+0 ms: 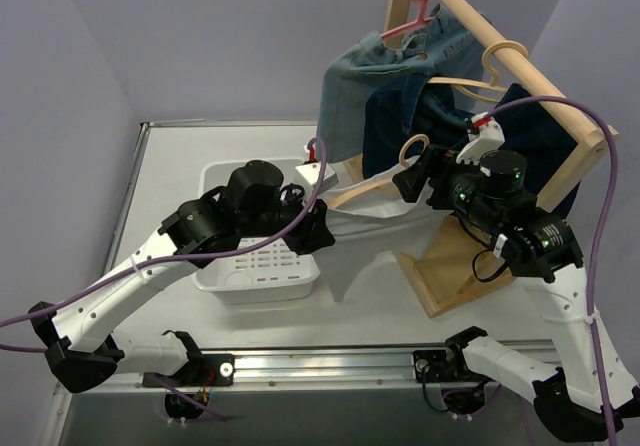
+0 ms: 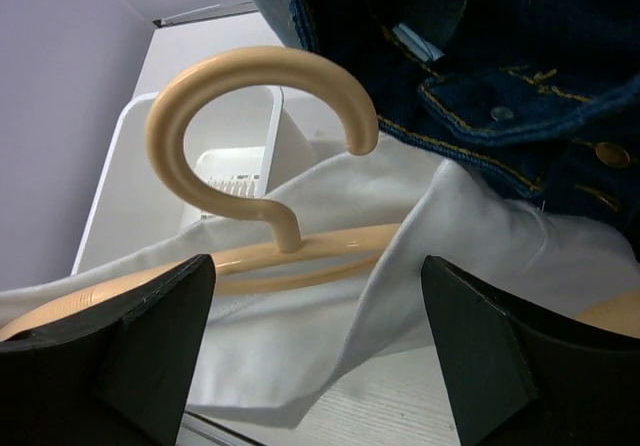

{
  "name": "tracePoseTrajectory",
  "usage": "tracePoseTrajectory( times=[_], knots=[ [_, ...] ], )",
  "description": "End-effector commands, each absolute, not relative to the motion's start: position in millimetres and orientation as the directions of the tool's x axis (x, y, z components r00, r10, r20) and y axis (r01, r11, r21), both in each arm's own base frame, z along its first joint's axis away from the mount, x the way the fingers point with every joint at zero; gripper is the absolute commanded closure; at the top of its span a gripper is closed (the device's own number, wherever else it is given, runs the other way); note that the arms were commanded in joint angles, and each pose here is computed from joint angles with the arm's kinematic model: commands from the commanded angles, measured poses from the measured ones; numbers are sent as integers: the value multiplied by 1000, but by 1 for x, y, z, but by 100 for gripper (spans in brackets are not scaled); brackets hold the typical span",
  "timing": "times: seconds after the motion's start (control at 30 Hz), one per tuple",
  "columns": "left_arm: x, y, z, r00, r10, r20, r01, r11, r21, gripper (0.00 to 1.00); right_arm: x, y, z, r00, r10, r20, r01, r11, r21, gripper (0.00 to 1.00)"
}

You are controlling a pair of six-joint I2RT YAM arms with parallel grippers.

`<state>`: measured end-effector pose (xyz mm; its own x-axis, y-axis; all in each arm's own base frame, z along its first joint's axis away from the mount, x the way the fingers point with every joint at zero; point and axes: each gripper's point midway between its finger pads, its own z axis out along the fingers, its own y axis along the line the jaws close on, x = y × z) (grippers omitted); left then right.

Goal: Remove the skirt from the hanger

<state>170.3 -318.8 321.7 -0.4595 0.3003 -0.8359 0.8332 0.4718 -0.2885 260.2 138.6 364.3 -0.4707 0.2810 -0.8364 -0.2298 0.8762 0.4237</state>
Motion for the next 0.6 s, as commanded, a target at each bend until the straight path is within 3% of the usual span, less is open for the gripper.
tracePoseTrajectory(
  times=[0.0,0.33,0.57],
  knots=[
    [170,-321,353,-388,229,-893,861,435,-263,98,274,141,373,-420,289,-860,-242,878,414,21],
    [170,-327,344,-394,237,-888,866,420,-273,98,275,151,393,-394,325,-860,-292,843,452,30],
    [166,-329,351,-398,212,-893,870,396,-294,98,297,168,361,-447,322,-834,-287,832,475,41]
  ],
)
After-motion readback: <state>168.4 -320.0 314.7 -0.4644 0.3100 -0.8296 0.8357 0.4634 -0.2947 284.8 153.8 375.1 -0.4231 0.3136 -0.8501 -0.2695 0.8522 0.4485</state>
